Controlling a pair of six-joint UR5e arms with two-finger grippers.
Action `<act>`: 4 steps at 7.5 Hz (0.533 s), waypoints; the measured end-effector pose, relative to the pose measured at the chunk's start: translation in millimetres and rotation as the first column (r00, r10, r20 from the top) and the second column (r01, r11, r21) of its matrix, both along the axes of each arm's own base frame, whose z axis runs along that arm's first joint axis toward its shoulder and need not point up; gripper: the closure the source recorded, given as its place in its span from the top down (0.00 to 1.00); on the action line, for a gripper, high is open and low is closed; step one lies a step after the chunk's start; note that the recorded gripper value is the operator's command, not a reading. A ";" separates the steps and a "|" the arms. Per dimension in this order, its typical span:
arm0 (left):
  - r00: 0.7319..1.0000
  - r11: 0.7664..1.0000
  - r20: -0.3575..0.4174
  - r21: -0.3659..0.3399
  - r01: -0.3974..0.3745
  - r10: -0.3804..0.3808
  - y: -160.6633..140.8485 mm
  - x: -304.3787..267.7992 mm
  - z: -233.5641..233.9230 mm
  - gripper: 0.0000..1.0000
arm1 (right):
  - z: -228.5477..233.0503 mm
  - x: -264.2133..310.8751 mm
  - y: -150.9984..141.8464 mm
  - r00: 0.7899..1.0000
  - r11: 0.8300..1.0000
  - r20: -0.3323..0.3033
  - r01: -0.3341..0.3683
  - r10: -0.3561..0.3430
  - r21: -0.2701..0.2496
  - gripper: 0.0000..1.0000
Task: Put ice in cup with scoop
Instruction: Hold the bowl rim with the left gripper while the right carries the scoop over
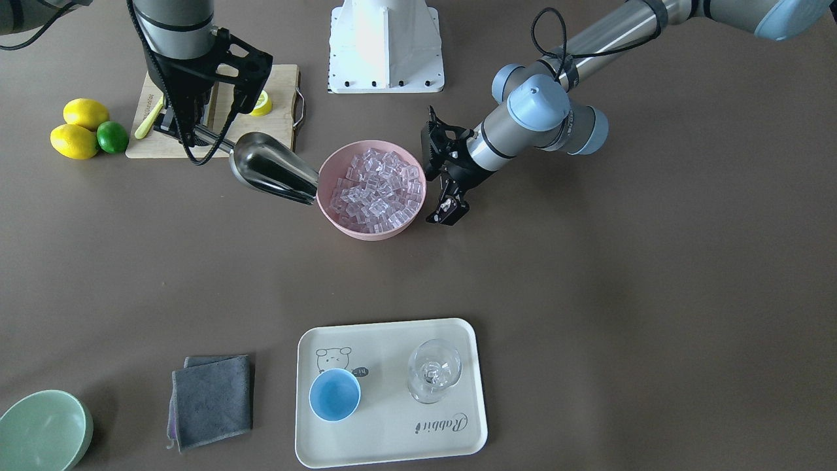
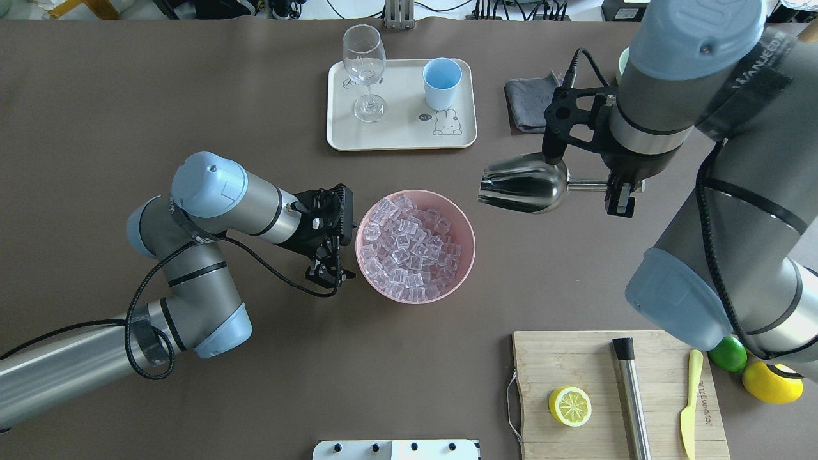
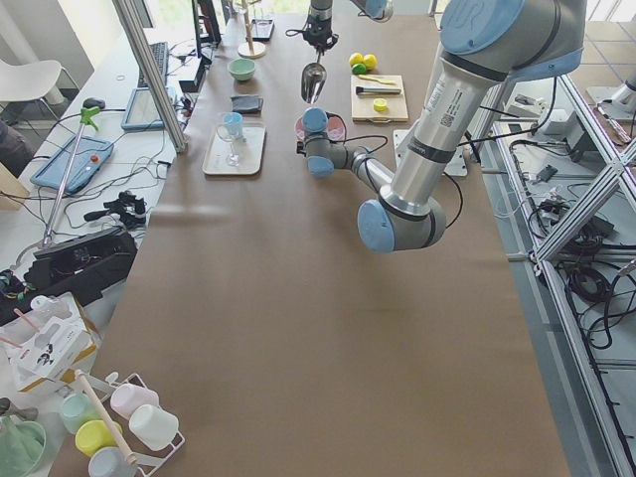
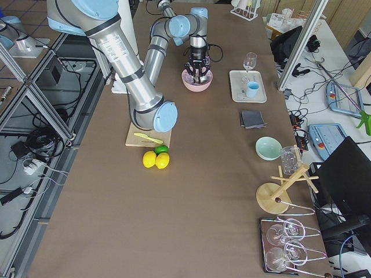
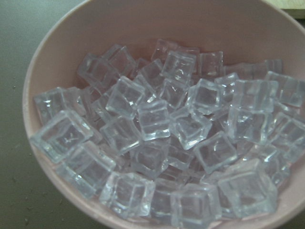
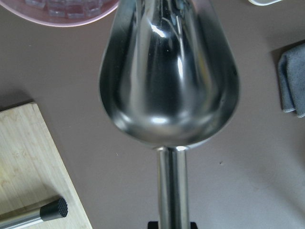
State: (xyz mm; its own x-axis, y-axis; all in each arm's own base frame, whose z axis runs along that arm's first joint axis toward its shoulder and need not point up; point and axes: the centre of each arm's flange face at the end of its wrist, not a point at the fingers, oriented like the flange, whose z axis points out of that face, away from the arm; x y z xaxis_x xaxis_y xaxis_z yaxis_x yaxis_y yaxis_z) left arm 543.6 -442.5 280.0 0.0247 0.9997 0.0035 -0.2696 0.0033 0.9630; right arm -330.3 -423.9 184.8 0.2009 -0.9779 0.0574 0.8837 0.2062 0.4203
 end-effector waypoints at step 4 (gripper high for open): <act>1.000 0.999 0.002 -0.035 0.007 -0.007 -1.8 1.4 -3.9 0.99 | -45.2 -80.6 18.3 0.948 0.986 -0.273 0.168 -0.162 -0.003 0.00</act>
State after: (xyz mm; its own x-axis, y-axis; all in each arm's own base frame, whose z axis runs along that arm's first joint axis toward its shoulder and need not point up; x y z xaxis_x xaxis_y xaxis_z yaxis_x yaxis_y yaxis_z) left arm 544.9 -444.3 276.1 0.0318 0.9990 -0.0317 -0.2709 0.0391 0.9618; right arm -410.9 -405.6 139.6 0.0421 -0.9991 0.0030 0.9857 0.0420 0.1629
